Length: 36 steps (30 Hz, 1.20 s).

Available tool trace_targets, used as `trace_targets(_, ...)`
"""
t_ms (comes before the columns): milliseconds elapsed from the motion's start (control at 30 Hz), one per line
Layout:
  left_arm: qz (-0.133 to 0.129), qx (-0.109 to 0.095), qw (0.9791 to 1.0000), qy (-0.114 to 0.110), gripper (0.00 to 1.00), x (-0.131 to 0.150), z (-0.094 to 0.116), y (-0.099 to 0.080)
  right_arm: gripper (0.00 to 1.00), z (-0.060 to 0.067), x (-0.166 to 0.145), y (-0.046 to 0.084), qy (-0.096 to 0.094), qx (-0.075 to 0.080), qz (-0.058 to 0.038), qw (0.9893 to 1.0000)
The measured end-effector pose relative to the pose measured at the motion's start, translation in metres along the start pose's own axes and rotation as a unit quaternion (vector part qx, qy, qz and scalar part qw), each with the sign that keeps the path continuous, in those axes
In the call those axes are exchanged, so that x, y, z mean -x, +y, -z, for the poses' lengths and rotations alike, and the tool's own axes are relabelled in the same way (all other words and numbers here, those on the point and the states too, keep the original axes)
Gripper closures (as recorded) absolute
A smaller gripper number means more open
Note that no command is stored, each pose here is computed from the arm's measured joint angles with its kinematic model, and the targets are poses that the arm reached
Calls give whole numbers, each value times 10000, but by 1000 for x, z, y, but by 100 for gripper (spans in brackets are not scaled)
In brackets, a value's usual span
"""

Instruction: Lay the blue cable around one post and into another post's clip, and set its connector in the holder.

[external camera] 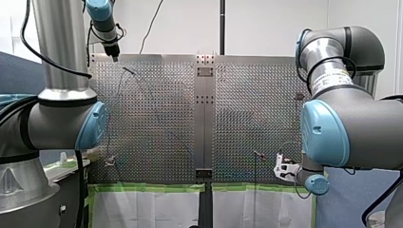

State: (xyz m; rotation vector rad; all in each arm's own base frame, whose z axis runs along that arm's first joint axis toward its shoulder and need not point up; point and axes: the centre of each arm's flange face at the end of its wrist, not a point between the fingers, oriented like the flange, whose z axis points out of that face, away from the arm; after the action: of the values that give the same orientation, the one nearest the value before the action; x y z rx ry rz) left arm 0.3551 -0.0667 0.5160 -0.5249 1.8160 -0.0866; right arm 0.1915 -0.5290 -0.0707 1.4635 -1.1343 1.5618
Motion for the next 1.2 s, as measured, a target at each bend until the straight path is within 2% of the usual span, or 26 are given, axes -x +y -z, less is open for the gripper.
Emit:
trace_targets(667,6,-35,10000,4,0,0,-1,-1,100,0,0,-1,0,-12,1,10000)
trace_targets(767,78,-153,9999,-6,0,0,0,-3,100,0,0,-2,0,-16,1,10000)
trace_targets(933,160,-462,9987,-125,0,2,2,-11,100,0,0,-2,-6,-14,-1,10000)
trace_targets(1200,221,-982,9947,-221,0,-7,11,-23,100,0,0,-2,-7,-1,-2,10000)
